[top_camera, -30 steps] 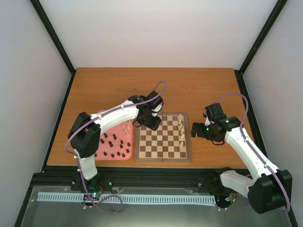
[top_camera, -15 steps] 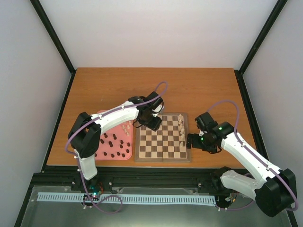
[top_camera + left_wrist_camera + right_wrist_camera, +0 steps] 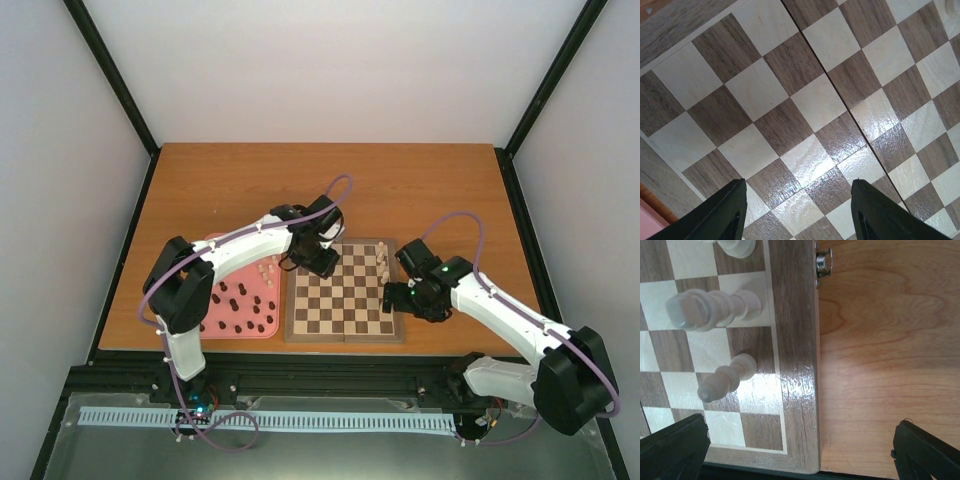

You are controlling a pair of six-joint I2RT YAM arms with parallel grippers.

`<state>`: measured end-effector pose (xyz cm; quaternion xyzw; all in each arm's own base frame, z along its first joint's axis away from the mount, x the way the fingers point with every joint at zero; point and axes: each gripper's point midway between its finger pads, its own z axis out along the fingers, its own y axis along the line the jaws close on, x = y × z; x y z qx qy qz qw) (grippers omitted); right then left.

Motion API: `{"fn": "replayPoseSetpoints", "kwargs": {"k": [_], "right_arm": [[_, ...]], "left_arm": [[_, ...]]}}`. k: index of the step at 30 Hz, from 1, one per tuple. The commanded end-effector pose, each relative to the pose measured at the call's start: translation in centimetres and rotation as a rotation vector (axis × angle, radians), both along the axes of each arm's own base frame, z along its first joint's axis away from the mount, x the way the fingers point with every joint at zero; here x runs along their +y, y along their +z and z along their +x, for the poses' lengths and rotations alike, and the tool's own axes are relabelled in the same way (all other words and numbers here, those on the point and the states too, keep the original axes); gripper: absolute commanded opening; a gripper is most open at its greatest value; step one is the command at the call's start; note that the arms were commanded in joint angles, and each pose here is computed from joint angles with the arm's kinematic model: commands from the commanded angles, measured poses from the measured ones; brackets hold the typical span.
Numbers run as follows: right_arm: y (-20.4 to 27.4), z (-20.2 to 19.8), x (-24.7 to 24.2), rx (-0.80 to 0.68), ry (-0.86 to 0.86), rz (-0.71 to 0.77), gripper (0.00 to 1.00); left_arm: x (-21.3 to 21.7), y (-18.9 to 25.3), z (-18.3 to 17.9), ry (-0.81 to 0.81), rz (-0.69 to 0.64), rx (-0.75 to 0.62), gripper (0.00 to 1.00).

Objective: Set up the chess pieces on the board
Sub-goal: Adjust the chess piece in the storage box.

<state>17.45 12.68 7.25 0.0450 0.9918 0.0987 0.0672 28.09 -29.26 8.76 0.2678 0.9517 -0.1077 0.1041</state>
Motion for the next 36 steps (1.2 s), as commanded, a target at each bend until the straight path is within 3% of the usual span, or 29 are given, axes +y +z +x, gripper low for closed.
{"fn": "replayPoseSetpoints", "kwargs": {"k": [1, 36], "right_arm": [[-0.6, 0.8, 0.0, -0.026, -0.028, -0.019, 1.00], [-1.9, 1.1, -0.4, -0.001, -0.018, -0.097, 1.00]], "left_arm": [[0.4, 0.3, 0.6, -0.008, -0.007, -0.016, 0.59], [1.3, -0.2, 0.5, 0.012, -0.006, -0.006, 0.59]]}}
